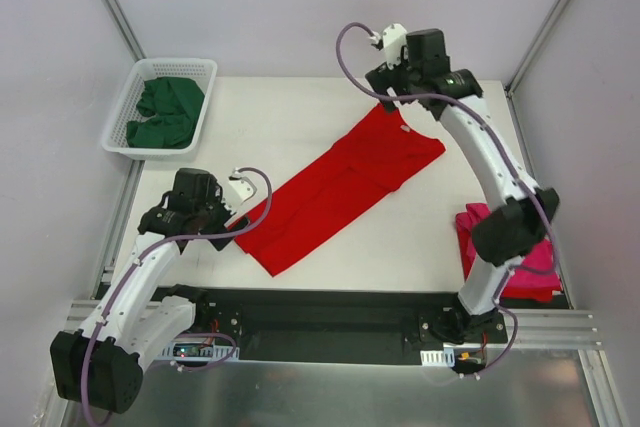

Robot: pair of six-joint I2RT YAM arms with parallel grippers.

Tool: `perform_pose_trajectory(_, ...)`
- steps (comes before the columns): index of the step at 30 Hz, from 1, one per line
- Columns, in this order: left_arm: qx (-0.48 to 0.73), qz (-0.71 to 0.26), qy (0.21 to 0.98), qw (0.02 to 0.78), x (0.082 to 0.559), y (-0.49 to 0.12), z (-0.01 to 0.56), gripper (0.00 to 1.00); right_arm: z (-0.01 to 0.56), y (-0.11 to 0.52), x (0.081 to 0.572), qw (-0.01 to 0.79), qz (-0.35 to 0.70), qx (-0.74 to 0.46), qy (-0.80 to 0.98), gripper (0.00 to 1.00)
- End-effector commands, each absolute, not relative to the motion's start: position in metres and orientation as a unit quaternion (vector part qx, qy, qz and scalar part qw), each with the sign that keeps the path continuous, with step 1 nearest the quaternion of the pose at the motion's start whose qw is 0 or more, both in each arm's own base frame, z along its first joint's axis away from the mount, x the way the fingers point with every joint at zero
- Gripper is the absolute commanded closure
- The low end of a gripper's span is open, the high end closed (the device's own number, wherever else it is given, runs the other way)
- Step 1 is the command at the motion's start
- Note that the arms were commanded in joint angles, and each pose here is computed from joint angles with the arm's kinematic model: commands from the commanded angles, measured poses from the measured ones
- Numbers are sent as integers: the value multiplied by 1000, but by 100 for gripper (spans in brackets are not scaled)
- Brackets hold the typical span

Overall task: Fold and stack the t-shirts
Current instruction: Rotate the tshirt 90 degrees

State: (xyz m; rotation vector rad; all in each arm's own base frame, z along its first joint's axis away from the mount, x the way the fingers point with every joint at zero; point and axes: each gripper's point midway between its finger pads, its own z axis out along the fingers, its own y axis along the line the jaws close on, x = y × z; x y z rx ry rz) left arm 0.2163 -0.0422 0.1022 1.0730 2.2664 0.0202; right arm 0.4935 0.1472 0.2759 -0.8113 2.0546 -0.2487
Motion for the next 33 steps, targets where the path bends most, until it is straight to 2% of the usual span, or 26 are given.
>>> perform_pose_trajectory(1, 402, -5, 850, 339, 226, -49, 118, 1, 210, 203, 385, 302, 145, -270, 903, 4)
perform_pose_trajectory(5, 403, -5, 849, 342, 226, -50, 119, 1, 148, 211, 372, 246, 160, -252, 922, 4)
perform_pose_trajectory(8, 402, -4, 850, 340, 224, -48, 116, 1, 111, 220, 376, 239, 161, -252, 924, 4)
perform_pose_trajectory(12, 401, 1, 852, 337, 222, -44, 113, 1, 88, 240, 394, 271, 144, -287, 907, 4)
perform_pose_trajectory(18, 396, 10, 857, 330, 222, -39, 110, 1, 89, 264, 402, 310, 128, -294, 895, 4)
perform_pose_trajectory(27, 396, 10, 860, 322, 225, -38, 108, 1, 121, 312, 378, 358, 46, -365, 858, 4)
perform_pose_trajectory(33, 397, 13, 860, 320, 226, -38, 108, 1, 83, 320, 376, 333, 40, -383, 861, 4)
